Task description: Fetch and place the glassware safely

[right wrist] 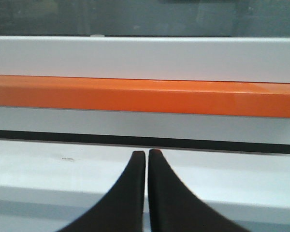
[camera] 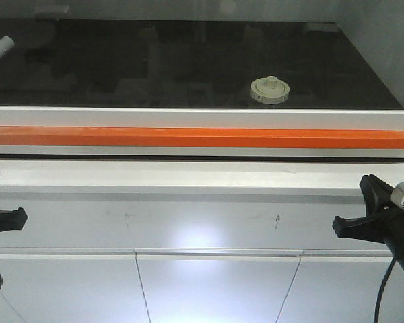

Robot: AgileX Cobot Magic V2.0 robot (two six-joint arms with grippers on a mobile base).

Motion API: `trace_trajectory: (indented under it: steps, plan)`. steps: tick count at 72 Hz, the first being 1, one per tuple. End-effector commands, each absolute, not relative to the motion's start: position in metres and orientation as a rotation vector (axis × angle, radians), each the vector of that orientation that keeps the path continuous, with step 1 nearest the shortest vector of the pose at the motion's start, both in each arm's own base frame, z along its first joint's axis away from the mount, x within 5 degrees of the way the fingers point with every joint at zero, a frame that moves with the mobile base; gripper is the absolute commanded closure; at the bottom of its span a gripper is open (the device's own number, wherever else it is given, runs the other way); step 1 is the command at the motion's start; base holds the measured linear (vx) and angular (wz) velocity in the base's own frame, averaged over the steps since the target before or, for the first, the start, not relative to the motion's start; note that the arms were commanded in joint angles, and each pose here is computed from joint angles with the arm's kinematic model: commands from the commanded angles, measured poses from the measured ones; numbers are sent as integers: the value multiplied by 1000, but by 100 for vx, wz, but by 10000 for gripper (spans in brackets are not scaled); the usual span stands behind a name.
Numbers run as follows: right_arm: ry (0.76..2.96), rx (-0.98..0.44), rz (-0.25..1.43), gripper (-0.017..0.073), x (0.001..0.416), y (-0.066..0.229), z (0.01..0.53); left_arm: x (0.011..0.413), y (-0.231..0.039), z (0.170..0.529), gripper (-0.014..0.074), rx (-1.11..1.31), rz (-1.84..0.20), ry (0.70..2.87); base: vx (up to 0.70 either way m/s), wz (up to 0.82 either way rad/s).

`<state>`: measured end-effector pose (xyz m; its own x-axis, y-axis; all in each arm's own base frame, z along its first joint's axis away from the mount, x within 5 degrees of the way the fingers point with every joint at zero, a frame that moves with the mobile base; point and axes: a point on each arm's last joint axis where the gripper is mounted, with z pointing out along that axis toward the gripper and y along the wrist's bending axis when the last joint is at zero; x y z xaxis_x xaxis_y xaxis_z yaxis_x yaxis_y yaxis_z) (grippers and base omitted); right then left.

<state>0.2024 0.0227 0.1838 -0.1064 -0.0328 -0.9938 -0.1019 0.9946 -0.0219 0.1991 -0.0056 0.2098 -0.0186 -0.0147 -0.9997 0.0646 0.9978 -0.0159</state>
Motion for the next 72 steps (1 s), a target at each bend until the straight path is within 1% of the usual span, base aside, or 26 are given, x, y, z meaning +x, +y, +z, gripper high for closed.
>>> trace_trajectory:
  steps: [1, 17, 36, 47, 55, 72]
  plan:
    - [1522, -114, 58, 560, 211, 25, 196, 206, -5, 220, 601, 31, -67, 1469, 0, 0]
    - [1526, -128, 63, 560, 218, 27, 181, 214, -4, 209, 601, 15, -71, 1457, 0, 0]
    - [1501, -148, 70, 560, 234, 31, 181, 219, -3, 201, 601, -1, -67, 1456, 0, 0]
    - [1497, -157, 65, 560, 245, 32, 187, 221, -3, 202, 601, 15, -48, 1458, 0, 0]
    - [1503, -180, 43, 560, 253, 33, 190, 231, -3, 207, 601, 22, -44, 1467, 0, 0]
    - [1517, -182, 43, 560, 263, 35, 189, 248, -3, 215, 601, 23, -38, 1511, 0, 0]
